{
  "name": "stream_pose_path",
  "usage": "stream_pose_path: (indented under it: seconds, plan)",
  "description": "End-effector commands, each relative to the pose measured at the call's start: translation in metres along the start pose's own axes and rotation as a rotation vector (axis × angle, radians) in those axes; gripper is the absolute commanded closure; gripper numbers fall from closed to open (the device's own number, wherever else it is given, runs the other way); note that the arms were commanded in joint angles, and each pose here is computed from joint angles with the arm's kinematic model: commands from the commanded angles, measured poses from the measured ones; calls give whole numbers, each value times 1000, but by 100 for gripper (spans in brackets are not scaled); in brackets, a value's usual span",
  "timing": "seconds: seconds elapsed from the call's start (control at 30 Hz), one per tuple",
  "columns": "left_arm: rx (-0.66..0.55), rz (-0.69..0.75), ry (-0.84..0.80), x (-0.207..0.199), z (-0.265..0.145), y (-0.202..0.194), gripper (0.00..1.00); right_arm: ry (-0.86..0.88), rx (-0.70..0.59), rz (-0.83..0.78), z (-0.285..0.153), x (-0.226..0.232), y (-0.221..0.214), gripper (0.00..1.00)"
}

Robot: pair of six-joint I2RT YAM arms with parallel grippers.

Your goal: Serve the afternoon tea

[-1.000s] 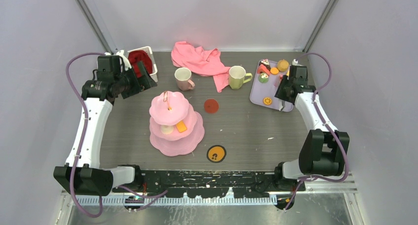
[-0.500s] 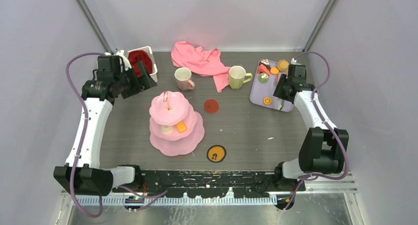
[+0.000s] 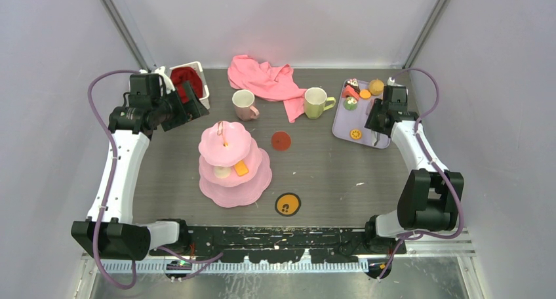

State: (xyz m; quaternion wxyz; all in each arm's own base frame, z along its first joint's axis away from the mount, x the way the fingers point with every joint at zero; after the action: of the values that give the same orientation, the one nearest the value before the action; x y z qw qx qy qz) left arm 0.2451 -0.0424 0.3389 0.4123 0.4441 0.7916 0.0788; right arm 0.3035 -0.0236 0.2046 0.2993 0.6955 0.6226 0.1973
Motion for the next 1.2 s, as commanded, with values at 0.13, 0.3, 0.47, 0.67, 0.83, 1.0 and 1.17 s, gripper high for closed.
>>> stream_pose_path:
  seconds: [0.13,0.3,0.47,0.67,0.83,1.0,1.17]
  plan:
    - [-40,14,-65,-10,-8,7,11,-8,-78,-7,-3,0,21,54]
    - [-41,14,-64,-9,-8,7,11,-12,-109,-3,-8,0,23,53]
    - [-37,14,-61,-9,-7,7,11,0,-88,-10,-2,2,21,53]
    - [-44,20,-51,-7,-9,6,11,8,-75,-28,8,3,25,53]
    - [-43,21,-51,-7,-9,5,11,19,-68,-30,17,5,27,55]
    - [-41,22,-50,-6,-8,5,11,16,-86,-24,14,7,25,70]
    - [-41,23,-53,-6,-8,5,11,8,-106,-16,1,6,24,88]
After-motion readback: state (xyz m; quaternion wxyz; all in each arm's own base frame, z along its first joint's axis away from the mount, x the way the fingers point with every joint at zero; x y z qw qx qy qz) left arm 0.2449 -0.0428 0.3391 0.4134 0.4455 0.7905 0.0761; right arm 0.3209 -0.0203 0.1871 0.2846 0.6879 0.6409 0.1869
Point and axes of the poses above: each gripper's point midway between its finger pads, its own z axis out along the fingers, its own x axis along the line the jaws close on, y = z × x, the point moved 10 cm from there along -z, back along the fingers, and after that the axes turned 15 degrees about -z, right-handed, at the moved point
